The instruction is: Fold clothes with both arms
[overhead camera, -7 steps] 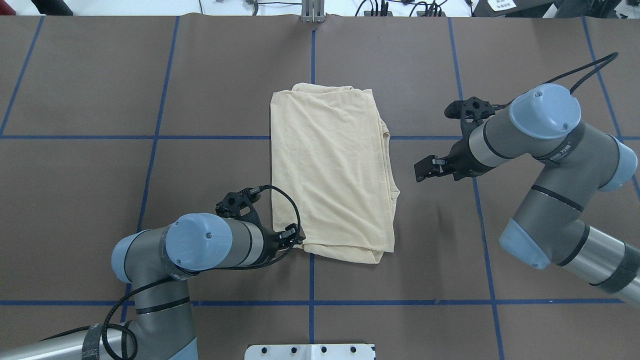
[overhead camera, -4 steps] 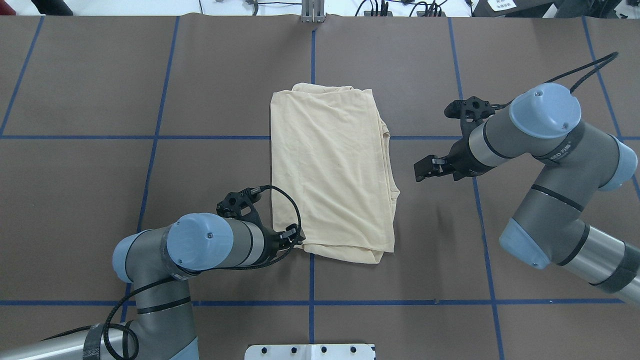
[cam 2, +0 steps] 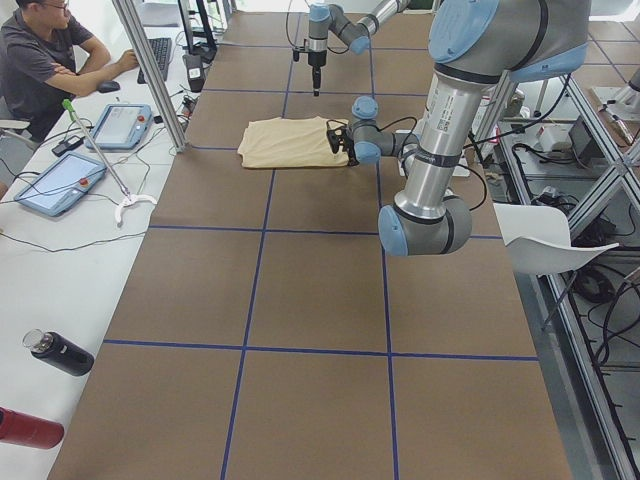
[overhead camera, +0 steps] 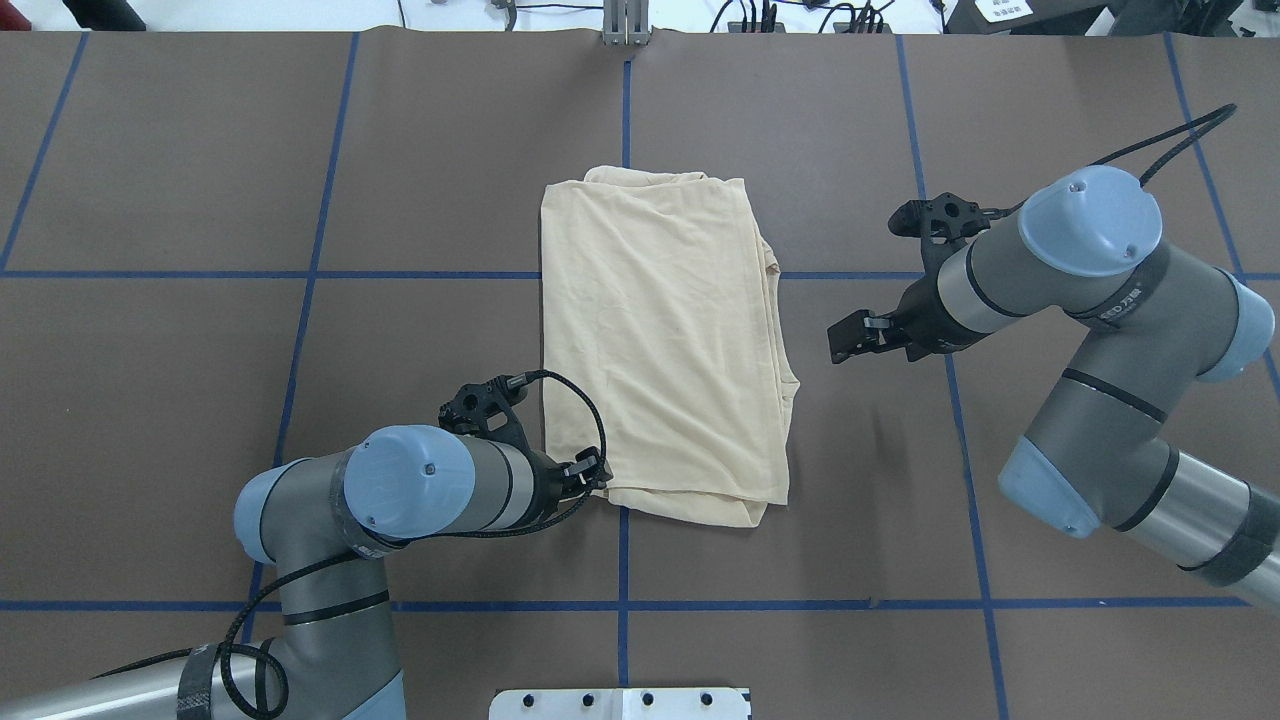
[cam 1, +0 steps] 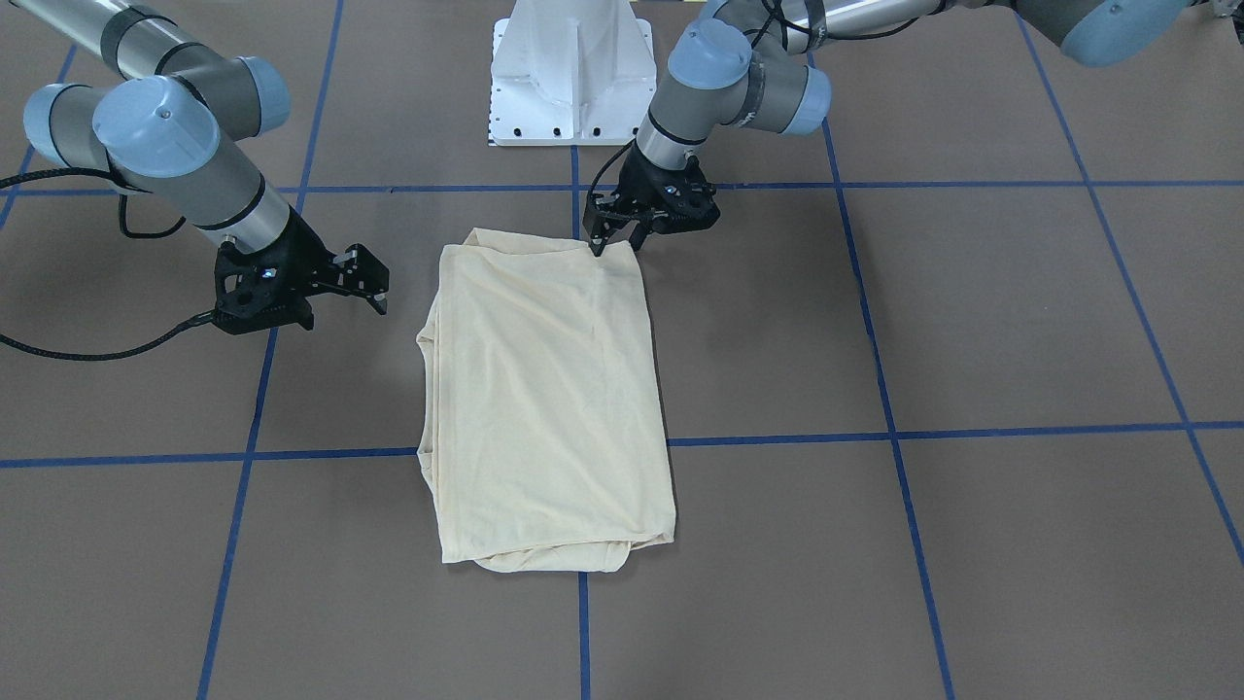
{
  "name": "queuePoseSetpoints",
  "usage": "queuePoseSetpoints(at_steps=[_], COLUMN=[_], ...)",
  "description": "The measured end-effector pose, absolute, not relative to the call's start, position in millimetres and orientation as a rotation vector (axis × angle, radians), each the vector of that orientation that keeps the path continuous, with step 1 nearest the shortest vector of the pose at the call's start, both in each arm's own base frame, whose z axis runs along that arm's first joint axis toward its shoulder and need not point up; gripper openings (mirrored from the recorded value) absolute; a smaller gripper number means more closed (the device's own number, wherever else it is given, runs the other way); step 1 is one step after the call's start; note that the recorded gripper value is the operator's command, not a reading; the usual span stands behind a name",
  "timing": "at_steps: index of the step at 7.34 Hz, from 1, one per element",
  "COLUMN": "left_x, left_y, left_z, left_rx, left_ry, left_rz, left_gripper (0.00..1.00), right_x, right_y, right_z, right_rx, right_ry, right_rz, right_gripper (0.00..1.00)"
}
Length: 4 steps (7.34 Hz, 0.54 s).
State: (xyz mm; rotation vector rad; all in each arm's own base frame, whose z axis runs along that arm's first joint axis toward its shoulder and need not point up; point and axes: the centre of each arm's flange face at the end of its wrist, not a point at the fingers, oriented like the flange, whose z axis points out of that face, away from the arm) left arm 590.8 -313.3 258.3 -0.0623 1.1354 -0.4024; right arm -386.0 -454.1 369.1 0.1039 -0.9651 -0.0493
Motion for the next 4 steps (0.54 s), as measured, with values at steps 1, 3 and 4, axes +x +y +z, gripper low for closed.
queuePoseSetpoints(at_steps=[1, 3, 4], left_x=[591.1, 591.7, 591.8], left_y=[-313.4, -313.4, -313.4], left_z=[258.1, 256.3, 254.2], left_rx=[-0.062, -0.063, -0.063], left_ry=[1.135, 1.137, 1.14], left_rz=[-0.402, -0.401, -0.401], left_gripper=[0.55, 0.21, 0.13], right_x=[-386.0, -386.2, -386.0], right_y=[-454.1, -454.2, -454.5], right_z=[369.3, 369.8, 369.8], right_rx=[0.104, 0.103, 0.104], right_ry=[-0.965, -0.964, -0.964], right_rz=[-0.049, -0.049, -0.049], right_gripper=[1.0, 1.0, 1.0])
